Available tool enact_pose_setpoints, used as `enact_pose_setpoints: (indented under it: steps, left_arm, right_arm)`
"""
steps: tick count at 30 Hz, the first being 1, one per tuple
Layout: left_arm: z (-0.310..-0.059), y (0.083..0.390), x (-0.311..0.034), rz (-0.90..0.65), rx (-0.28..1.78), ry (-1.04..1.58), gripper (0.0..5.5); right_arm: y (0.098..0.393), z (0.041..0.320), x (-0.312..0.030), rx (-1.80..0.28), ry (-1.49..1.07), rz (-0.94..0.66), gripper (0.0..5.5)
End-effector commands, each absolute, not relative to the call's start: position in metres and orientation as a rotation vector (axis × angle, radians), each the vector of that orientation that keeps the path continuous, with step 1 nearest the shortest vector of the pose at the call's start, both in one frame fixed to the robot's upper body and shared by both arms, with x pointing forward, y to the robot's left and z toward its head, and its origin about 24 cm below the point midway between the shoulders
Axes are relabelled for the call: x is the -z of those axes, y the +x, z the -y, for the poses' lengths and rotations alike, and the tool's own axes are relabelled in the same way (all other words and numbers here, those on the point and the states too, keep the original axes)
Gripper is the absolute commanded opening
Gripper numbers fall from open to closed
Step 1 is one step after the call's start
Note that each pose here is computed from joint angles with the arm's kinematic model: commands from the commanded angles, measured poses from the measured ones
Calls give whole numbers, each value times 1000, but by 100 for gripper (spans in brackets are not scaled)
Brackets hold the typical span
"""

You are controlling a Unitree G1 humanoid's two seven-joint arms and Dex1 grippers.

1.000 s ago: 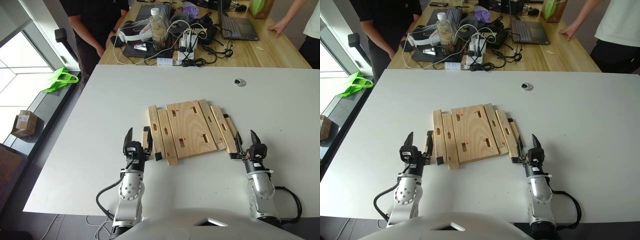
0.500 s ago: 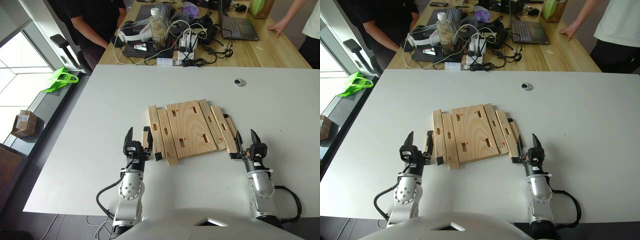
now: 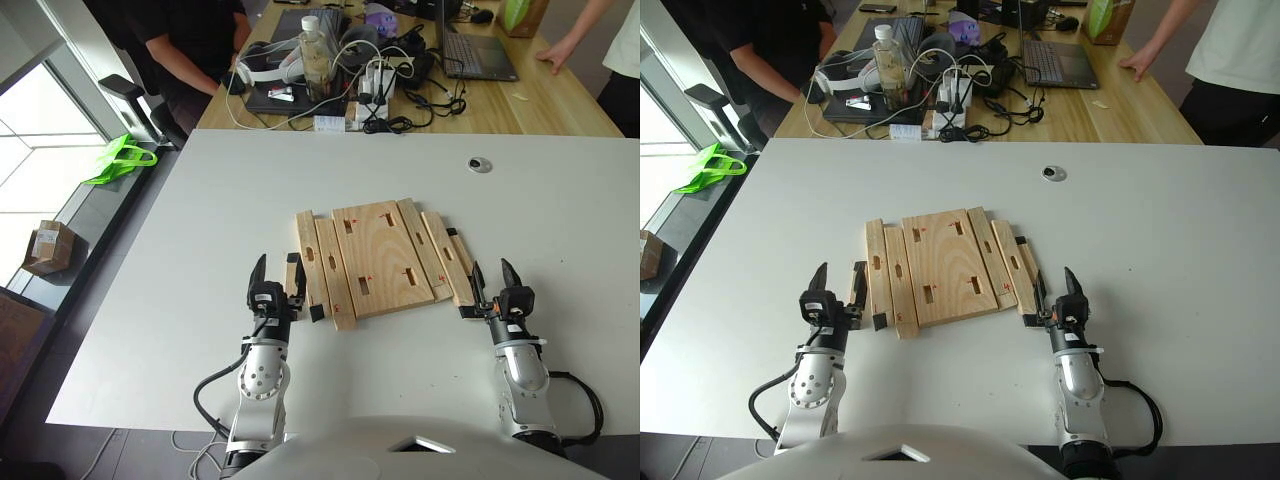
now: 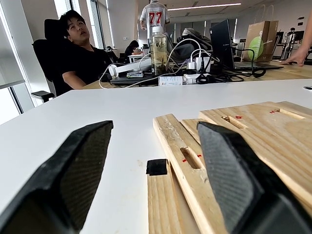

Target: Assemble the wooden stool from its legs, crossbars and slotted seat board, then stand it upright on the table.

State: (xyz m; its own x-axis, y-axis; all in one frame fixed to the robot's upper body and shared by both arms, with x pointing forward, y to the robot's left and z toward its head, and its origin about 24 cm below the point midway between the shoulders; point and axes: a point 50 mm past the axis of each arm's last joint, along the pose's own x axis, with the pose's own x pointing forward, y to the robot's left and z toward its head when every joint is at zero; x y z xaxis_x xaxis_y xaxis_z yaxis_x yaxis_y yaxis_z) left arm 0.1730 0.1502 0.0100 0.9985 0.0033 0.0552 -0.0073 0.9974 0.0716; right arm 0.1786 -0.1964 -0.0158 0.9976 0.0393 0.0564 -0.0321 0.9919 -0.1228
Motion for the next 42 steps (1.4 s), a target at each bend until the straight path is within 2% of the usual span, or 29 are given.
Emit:
enact_pose_setpoints:
  steps: [1,9,14,19,26,31,36,41,42]
  left_arm:
    - [-149,173,-12,61,4,63,311]
    - [-149,173,-11,52,0,66,311]
    - [-146,173,-11,54,19,53,252]
    - [-149,171,-8,24,4,82,246]
    - [-161,139,13,-259,113,80,246]
    - [-167,141,-1,-325,75,50,246]
    - [-160,135,-4,-496,120,26,246]
    - [-165,147,-16,-590,112,-9,246]
    - [-165,149,-18,-596,114,-11,228]
  right_arm:
    - [177,195,18,-40,-120,46,254]
    - [176,195,18,-43,-121,45,254]
    - [176,195,18,-42,-122,45,254]
    - [176,195,18,-42,-123,45,254]
    - [171,197,19,-21,-121,40,254]
    - [162,197,21,4,-117,32,254]
    - [157,196,22,19,-119,27,254]
    - [158,195,22,19,-119,27,254]
    - [158,195,22,20,-119,27,254]
